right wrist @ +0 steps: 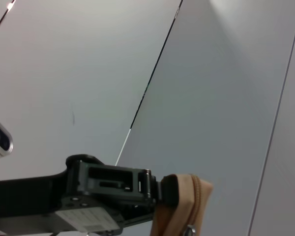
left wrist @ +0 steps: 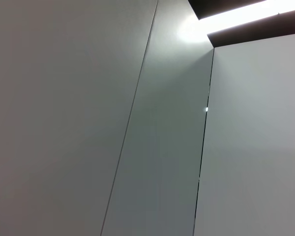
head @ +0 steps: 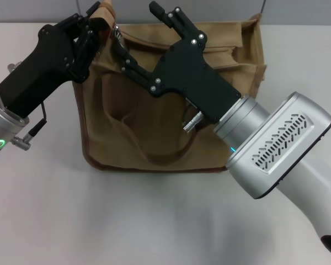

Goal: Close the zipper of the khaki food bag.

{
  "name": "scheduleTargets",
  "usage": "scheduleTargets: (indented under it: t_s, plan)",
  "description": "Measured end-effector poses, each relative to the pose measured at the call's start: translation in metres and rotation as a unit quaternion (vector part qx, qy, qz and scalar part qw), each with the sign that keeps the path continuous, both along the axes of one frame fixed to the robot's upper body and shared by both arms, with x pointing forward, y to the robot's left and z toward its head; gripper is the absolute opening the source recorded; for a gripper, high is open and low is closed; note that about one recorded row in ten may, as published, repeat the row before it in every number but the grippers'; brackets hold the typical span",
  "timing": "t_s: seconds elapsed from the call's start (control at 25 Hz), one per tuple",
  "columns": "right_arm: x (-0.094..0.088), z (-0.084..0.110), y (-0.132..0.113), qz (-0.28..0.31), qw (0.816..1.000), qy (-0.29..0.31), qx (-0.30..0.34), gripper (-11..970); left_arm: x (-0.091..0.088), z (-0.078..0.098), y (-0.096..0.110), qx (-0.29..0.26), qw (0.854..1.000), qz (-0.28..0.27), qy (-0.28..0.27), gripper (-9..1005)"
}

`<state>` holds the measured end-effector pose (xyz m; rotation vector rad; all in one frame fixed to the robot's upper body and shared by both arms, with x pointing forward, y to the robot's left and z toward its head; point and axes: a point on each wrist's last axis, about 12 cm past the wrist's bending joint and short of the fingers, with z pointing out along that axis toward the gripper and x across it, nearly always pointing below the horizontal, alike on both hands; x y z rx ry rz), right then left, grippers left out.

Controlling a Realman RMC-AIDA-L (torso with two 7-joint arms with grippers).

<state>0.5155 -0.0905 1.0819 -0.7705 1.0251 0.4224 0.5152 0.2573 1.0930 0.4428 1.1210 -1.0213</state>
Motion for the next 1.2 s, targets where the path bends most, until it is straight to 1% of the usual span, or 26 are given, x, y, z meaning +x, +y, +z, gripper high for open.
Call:
scheduleTargets:
  t_s: [0.24,0.72,1.2]
  plan:
    - [-0.001,-0.0007,0.0054,0.008,1.0,0.007,-0.008,750,0.0021,0.0002,-0.0027,0.0,1.0,0.0,0.001,77]
    - [0.0027,0.0016,0.0036,-0.008,1.0,0.009,0.002,712,0.0029,-0.0004,-0.0025,0.003,1.0,0.003,0.003,78]
    - [0.0031,0.0,0.0033,-0.009,1.0,0.013,-0.003,675,0.0035,-0.0008,-0.0019,0.003,1.0,0.006,0.005,78]
